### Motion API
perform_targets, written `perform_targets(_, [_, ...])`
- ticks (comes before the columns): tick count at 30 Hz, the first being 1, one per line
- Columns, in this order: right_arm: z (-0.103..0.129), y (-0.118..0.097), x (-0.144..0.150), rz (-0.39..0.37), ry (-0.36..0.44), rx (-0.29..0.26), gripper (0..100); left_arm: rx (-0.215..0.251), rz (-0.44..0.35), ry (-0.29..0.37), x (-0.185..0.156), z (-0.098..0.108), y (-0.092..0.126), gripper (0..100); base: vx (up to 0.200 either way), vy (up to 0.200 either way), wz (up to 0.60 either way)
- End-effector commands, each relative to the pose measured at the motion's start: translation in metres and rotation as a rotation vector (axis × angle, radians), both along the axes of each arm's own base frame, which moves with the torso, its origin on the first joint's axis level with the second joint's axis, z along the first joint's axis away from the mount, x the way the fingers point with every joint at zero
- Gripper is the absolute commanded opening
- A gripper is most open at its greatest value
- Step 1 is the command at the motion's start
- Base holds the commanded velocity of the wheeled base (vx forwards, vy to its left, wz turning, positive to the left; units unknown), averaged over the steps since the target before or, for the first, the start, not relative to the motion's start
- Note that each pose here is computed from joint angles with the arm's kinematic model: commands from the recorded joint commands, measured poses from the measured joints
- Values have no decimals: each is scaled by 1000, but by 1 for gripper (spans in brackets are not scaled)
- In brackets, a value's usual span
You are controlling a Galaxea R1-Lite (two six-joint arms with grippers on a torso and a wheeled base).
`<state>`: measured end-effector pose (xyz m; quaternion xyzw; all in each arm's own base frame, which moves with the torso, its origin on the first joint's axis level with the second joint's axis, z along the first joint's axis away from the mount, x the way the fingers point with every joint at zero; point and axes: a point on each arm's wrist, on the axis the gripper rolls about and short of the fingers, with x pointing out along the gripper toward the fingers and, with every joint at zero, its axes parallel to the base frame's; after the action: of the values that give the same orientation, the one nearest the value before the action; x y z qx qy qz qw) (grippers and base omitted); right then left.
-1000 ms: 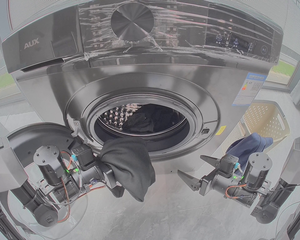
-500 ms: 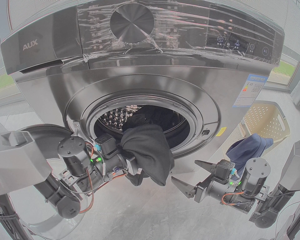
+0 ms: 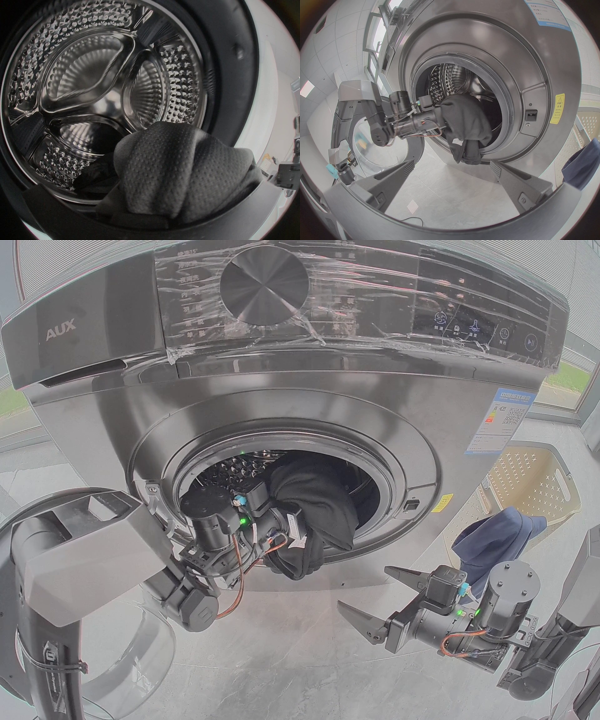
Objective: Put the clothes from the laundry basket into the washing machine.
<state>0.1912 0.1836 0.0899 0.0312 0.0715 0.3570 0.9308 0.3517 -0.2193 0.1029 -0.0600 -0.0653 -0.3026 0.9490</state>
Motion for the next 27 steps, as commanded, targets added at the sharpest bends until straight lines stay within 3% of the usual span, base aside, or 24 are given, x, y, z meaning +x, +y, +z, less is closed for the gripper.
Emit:
perform_targets(1, [-2,1,0,4,6,-4,100,10,39,30,31,-15,-9,0,0,0,0])
perform_targets(9, [-2,2,0,4,6,-6,100,2,80,29,63,-23,-19,0,0,0,0])
perform_targets(16, [-3,2,0,5,9,-8,100,-43,145,6,88,-3,-19,0,0,0,0])
perform_targets(23, [-6,3,1,4,15,-14,100,-55,182,7,98,8,-13,0,0,0,0])
perform_targets(24, [-6,3,1,5,15,-14,100,-55,185,8,98,7,-12,100,0,0,0])
perform_targets(27, [-6,3,1,4,15,-14,100,-53,188,14,98,8,-11,100,0,0,0])
